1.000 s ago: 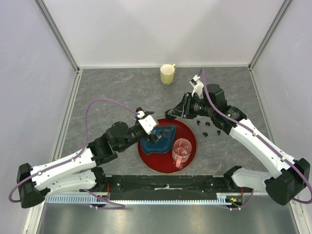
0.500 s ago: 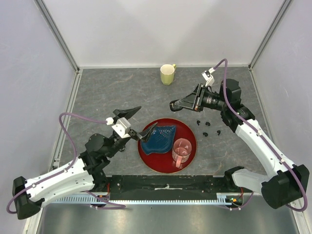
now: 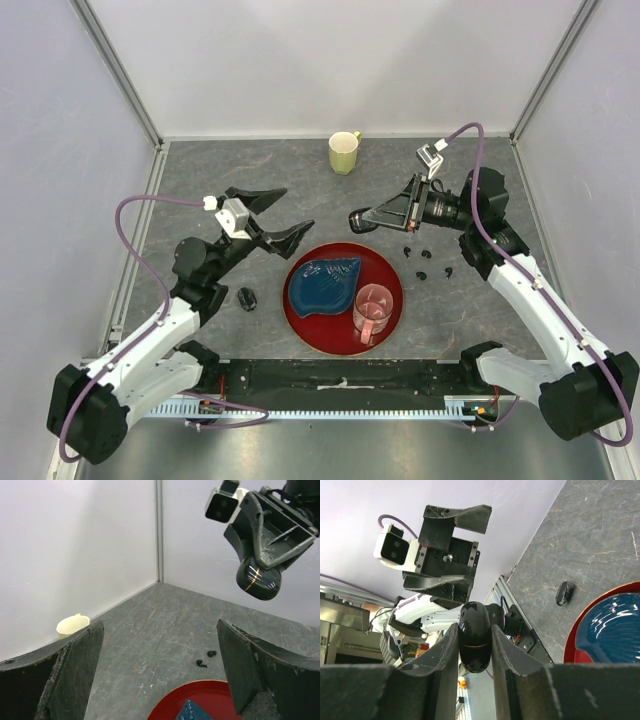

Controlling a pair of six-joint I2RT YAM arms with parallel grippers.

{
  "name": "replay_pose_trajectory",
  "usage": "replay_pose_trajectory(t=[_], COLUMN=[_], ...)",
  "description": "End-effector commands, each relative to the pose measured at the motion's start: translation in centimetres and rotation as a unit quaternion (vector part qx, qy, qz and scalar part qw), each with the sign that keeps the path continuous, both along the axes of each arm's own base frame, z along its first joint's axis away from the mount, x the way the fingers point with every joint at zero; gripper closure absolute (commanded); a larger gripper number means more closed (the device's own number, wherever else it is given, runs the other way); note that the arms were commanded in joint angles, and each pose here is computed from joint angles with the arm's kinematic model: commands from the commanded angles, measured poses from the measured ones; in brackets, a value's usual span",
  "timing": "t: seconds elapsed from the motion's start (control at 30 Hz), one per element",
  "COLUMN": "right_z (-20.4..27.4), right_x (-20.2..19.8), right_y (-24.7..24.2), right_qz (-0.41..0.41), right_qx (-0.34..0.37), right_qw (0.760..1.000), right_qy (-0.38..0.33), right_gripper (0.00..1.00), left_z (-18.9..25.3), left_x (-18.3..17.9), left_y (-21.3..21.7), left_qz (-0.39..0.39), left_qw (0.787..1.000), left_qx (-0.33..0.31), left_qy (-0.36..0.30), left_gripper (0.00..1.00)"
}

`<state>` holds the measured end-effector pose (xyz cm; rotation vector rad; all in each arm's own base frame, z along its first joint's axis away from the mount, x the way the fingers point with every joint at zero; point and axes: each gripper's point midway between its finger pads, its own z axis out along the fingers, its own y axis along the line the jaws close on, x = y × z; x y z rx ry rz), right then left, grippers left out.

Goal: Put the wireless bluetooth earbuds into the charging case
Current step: Pick up the charging case at the center of the board.

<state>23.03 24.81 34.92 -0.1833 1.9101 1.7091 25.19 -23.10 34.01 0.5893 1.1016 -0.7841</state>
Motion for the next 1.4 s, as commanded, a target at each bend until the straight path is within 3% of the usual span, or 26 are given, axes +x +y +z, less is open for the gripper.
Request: replay_pose_trajectory(t=[0.0, 0.13, 0.3, 0.43, 0.53, 0.67, 0.8, 0.83, 0.87, 0.97, 1.37], right_z=[1.0, 0.6, 0.3, 0.3, -0.1, -1.3, -1.6, -1.6, -1.6, -1.3, -0.8], right_x=[-0.5, -0.6, -0.6, -0.8, -0.7, -0.4, -0.3, -0.3, -0.4, -0.2, 0.6], right_y=[-0.1, -0.1, -0.1, -0.2, -0.4, -0.9, -1.6, -1.6, -1.7, -1.8, -1.2], right_qz=[0.012, 0.012, 0.013, 0.01, 0.0, -0.022, -0.043, -0.045, -0.047, -0.055, -0.064], right_qx=[0.013, 0.012, 0.011, 0.011, 0.004, -0.031, -0.053, -0.056, -0.057, -0.049, -0.011], right_qw=[1.0, 1.0, 1.0, 1.0, 1.0, 0.997, 0.991, 0.99, 0.989, 0.987, 0.988], right_qy=[-0.019, -0.015, -0.012, -0.014, -0.028, -0.065, -0.114, -0.12, -0.127, -0.141, -0.14], right_gripper=[0.99, 0.99, 0.99, 0.98, 0.98, 0.98, 0.98, 0.98, 0.98, 0.98, 0.98], left_z=[1.7, 1.4, 2.3, 3.1, 3.1, 2.4, 0.2, 1.3, 1.1, 0.3, 0.4], left_x=[-2.8, -4.0, -4.9, -2.2, -1.4, -1.1, -0.8, -1.2, -1.4, -1.3, -2.3], left_y=[-0.8, -2.0, -2.2, -1.7, -1.7, -2.9, -4.5, -4.4, -4.5, -5.1, -8.4], left_qz=[-0.092, -0.147, -0.177, -0.134, -0.135, -0.172, -0.21, -0.232, -0.243, -0.253, -0.292], left_qw=[0.993, 0.986, 0.981, 0.986, 0.974, 0.922, 0.857, 0.857, 0.839, 0.82, 0.812], left_qx=[-0.024, 0.008, -0.022, -0.089, -0.13, -0.17, -0.195, -0.212, -0.227, -0.224, -0.186], left_qy=[-0.069, -0.077, -0.074, 0.039, 0.131, 0.303, 0.427, 0.409, 0.431, 0.461, 0.469], left_gripper=[0.0, 0.01, 0.04, 0.01, 0.01, 0.02, 0.16, 0.16, 0.16, 0.16, 0.23])
